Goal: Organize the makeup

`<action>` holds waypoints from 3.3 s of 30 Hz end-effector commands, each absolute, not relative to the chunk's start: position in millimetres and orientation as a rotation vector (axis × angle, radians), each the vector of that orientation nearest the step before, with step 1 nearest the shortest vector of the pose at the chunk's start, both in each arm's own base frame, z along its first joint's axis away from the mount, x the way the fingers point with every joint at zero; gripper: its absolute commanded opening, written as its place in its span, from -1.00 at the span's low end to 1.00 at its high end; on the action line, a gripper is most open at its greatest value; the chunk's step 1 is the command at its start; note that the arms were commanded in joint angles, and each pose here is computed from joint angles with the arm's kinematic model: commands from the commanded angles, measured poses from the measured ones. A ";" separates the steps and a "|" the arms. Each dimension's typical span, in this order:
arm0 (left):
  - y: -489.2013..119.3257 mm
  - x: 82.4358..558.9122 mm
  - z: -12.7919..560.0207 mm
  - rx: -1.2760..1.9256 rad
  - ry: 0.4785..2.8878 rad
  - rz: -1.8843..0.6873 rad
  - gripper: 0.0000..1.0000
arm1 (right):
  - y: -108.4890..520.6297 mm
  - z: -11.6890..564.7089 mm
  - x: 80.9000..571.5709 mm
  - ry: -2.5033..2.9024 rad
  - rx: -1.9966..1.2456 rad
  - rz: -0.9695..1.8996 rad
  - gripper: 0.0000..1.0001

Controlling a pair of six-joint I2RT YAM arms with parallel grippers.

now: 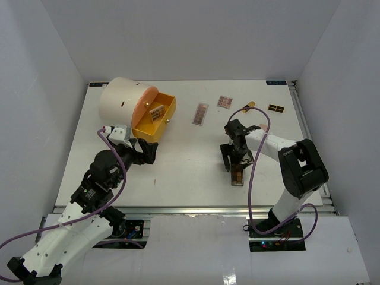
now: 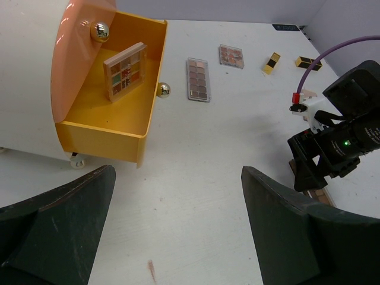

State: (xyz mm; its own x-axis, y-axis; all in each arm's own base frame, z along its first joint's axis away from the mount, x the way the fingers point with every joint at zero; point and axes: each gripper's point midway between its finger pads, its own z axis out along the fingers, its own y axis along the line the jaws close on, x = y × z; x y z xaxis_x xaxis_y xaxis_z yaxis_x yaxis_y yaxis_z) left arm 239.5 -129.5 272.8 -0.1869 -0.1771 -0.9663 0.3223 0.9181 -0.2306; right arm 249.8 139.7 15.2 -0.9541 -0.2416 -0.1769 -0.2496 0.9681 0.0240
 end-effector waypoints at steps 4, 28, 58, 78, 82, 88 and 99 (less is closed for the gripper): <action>-126.8 239.9 269.3 0.096 1.707 -0.443 0.96 | 132.7 -10.8 249.2 2.947 -0.407 -0.035 0.43; -124.4 239.8 268.6 0.087 1.708 -0.434 0.96 | 204.2 45.0 254.9 2.700 -1.113 0.588 0.80; -122.5 240.7 267.9 0.081 1.709 -0.421 0.96 | 170.1 29.9 271.9 2.728 -0.961 0.273 0.80; -121.8 240.8 268.8 0.083 1.706 -0.418 0.96 | 160.5 -3.0 269.1 2.808 -1.041 0.072 -0.18; -121.7 240.8 268.2 0.083 1.707 -0.417 0.96 | 162.6 6.7 276.3 2.765 -1.064 0.037 -0.31; -121.8 240.8 269.3 0.081 1.704 -0.420 0.96 | 186.1 57.3 303.2 2.598 -1.091 0.094 -0.38; -109.5 240.0 274.1 0.029 1.683 -0.382 0.96 | 307.0 211.5 353.0 2.145 -1.233 0.341 -0.38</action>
